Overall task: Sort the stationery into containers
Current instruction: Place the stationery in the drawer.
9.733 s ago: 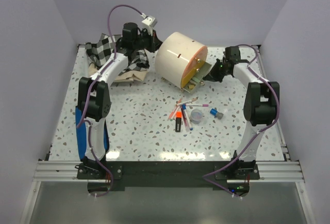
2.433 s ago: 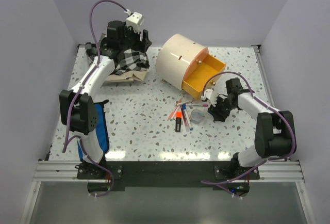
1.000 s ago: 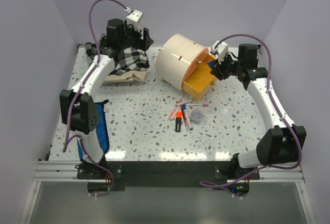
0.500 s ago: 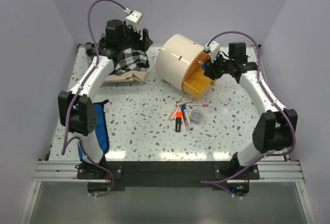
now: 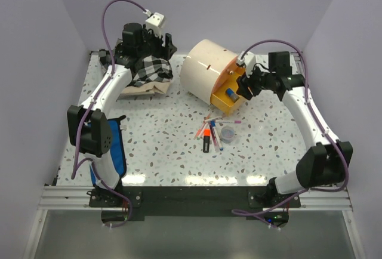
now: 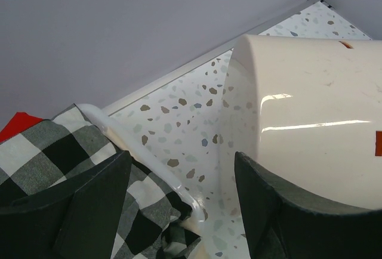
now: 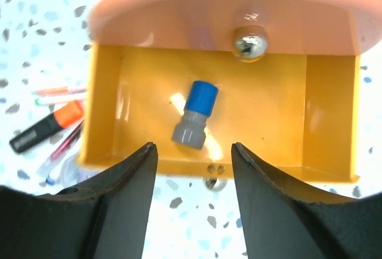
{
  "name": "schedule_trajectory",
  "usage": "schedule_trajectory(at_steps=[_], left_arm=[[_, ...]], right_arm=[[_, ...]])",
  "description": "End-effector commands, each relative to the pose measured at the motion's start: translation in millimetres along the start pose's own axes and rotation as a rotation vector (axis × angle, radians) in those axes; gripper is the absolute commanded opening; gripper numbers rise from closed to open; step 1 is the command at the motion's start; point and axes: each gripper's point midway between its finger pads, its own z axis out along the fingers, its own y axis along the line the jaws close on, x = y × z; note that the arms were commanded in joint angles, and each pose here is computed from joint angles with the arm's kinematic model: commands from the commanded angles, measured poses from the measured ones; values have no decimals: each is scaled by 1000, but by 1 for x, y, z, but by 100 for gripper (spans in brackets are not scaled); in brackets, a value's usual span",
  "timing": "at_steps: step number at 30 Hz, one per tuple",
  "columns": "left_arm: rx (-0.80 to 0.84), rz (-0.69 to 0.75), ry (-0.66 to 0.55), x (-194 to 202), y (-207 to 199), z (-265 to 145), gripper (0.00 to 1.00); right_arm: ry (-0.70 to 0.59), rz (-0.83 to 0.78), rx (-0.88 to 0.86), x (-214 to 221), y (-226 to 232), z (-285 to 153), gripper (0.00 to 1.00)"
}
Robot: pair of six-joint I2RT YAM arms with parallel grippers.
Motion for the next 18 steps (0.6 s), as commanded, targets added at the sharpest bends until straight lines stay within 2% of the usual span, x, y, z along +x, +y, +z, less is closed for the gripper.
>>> schedule_trajectory(at_steps=[1, 4, 6, 7, 8, 9, 12, 13, 18], left_arm=[[-1, 37, -74, -29, 0, -10, 75], [2, 34, -73, -30, -1, -11, 76], [12, 30, -63, -29, -3, -12, 81], [8, 19, -65, -30, -3, -13, 87], [-3, 10, -60, -29, -2, -14, 98], [-2, 2, -57, -28, -3, -15, 100], [-12, -22, -42, -21, -4, -20, 100], [-26, -28, -34, -17, -3, -23, 100], [-48, -16, -31, -14, -4, -39, 100]], right_arm=[[19, -169, -150, 12, 53, -44, 61], [122, -149, -232, 48, 80, -51, 65], [181, -115, -234, 60, 86, -52, 68], [224, -70, -252, 70, 95, -54, 69], [272, -69, -250, 76, 100, -53, 70], [302, -59, -262, 82, 105, -52, 71], [430, -45, -290, 109, 119, -43, 76], [441, -34, -283, 115, 120, -35, 81], [430, -53, -221, 115, 115, -1, 83]])
